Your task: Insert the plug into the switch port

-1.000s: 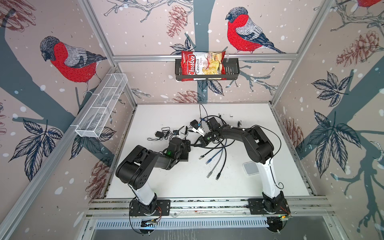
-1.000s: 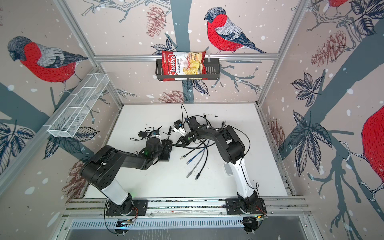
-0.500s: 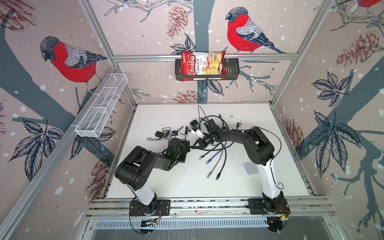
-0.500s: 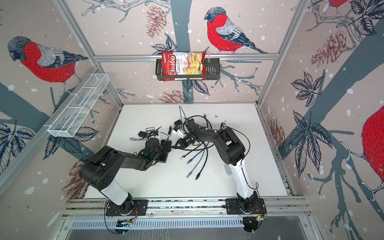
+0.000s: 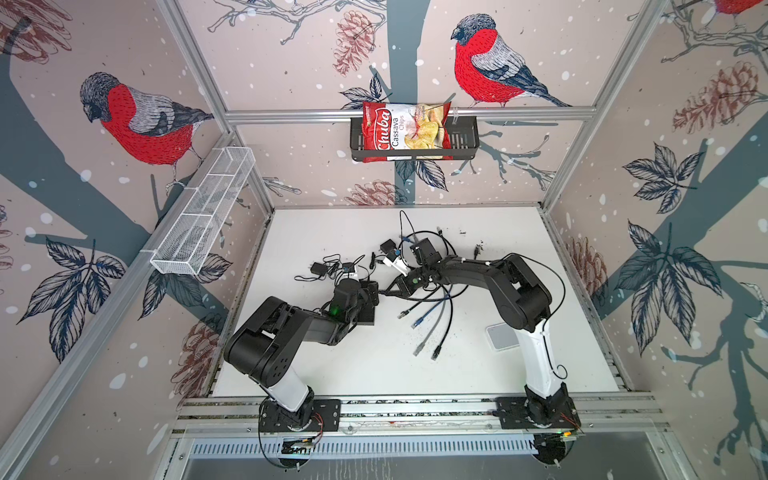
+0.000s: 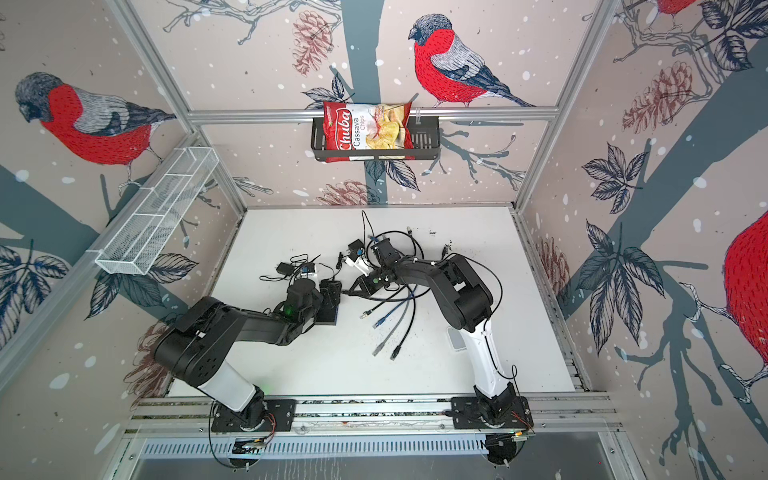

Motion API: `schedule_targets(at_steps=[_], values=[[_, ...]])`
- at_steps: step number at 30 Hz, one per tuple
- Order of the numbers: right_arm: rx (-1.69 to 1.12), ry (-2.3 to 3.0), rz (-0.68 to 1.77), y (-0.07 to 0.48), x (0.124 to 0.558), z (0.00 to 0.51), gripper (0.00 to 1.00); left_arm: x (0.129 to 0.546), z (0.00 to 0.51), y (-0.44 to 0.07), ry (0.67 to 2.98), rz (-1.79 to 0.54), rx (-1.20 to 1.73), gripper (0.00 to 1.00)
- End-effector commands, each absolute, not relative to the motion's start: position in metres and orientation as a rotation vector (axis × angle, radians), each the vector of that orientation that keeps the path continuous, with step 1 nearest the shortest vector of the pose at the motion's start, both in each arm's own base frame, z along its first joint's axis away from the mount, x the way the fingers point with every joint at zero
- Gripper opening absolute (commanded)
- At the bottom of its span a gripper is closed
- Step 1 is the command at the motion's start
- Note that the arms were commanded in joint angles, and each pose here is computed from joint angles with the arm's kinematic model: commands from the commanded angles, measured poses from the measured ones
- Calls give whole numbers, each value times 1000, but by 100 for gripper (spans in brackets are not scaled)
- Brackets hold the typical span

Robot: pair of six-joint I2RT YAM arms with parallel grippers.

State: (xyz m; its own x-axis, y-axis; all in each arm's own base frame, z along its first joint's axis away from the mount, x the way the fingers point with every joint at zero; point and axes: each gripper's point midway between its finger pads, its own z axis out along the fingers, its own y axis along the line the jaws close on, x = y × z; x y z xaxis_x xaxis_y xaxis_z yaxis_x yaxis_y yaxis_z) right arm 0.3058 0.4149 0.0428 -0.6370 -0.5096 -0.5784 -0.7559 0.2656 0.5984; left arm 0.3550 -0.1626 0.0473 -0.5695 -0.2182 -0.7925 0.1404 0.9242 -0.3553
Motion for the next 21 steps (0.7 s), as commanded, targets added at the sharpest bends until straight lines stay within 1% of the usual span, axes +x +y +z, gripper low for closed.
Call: schedule_targets(at_steps=[1, 4, 7, 11, 13, 15, 20, 21], values=[[-1187, 2147, 1337, 426, 312, 62, 1, 360, 68, -176, 2040, -560, -12, 80], [-1172, 2201, 1257, 421, 318, 51, 2, 363, 63, -173, 2063, -532, -31, 80], [-1163, 2257, 1153, 413, 323, 38, 9, 363, 59, -170, 2084, -507, -39, 80], [-1206, 2272, 1011, 401, 325, 29, 20, 362, 62, -166, 2070, -485, -37, 80], [-1230, 2256, 963, 397, 325, 29, 30, 362, 64, -166, 2065, -480, -28, 81], [-1260, 2247, 901, 392, 326, 27, 36, 363, 66, -165, 2059, -473, -26, 81], [-1357, 2182, 772, 385, 328, 29, 47, 360, 67, -157, 2053, -438, -48, 81], [-1381, 2154, 740, 383, 329, 30, 47, 359, 68, -156, 2050, -433, -49, 81]])
